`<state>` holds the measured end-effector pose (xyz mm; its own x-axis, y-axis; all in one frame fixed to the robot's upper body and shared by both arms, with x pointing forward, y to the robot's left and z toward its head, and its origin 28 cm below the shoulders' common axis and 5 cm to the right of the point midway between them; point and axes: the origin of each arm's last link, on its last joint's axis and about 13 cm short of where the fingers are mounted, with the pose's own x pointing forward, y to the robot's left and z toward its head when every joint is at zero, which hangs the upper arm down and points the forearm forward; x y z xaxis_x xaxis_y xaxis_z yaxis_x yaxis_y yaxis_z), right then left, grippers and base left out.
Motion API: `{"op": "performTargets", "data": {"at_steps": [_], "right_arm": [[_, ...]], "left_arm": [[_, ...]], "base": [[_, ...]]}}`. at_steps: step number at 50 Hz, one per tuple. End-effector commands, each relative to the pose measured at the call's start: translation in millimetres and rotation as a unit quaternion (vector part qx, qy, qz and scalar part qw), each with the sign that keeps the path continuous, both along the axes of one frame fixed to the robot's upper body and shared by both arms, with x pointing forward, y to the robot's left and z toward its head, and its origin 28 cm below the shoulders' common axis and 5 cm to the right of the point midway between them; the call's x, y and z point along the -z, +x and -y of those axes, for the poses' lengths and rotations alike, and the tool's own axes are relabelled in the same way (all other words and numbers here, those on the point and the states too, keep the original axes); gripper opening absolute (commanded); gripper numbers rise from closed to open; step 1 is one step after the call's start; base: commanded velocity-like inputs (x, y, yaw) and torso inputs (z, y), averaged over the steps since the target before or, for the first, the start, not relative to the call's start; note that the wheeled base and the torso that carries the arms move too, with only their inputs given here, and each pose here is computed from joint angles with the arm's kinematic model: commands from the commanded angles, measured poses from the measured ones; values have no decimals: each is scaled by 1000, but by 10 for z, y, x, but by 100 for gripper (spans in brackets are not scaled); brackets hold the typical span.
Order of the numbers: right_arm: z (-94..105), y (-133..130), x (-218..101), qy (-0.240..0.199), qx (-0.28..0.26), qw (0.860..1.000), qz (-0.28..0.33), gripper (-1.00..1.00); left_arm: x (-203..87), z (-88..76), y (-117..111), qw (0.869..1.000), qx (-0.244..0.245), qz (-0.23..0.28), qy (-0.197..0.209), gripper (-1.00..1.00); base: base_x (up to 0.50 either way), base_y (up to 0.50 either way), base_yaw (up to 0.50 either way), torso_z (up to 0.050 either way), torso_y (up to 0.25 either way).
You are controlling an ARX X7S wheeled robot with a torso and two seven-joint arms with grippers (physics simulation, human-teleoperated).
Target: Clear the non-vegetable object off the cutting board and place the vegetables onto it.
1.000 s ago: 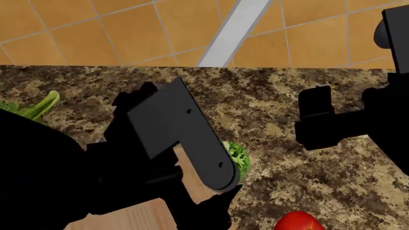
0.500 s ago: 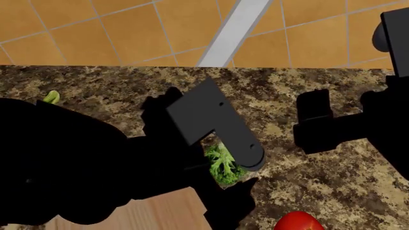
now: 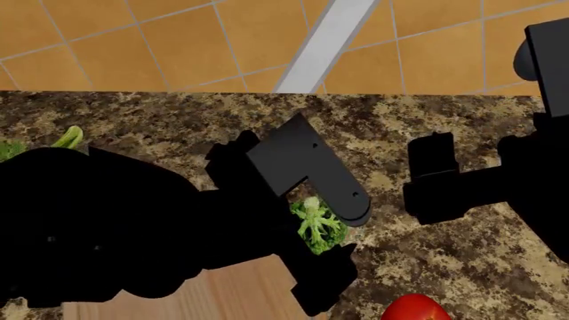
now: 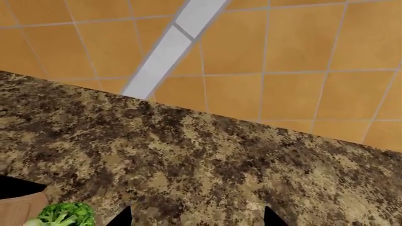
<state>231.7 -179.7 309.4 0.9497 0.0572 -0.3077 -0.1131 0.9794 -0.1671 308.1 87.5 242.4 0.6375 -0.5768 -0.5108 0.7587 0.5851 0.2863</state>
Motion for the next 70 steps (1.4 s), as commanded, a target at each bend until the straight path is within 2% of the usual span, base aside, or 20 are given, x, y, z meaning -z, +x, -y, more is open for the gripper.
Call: {"op": "performTargets", "data": {"at_steps": [1,33,59,60,70], "right_arm": [[-27,14,-34,12,-15,1000,12,100],[-13,-35,-6,14,-14,1000,11,100],[-29,-18,3,14,-18,1000,6,100],[-28,-19,3,14,-18,1000,6,100],[-35,-24,6,15,-19,1000,7,100]], "left_arm": [[47,68,69,1000,7,-13,-7,100],[317,117,89,999,-4,-33,11,100],[491,105,221,999,-20,-42,21,100],[480,101,215,999,-20,-41,20,-100],[392,77,218,999,-20,-26,18,-100]], "base": [[0,0,0,0,0],[0,0,0,0,0],[0,0,0,0,0],[0,0,0,0,0],[1,0,0,0,0]]}}
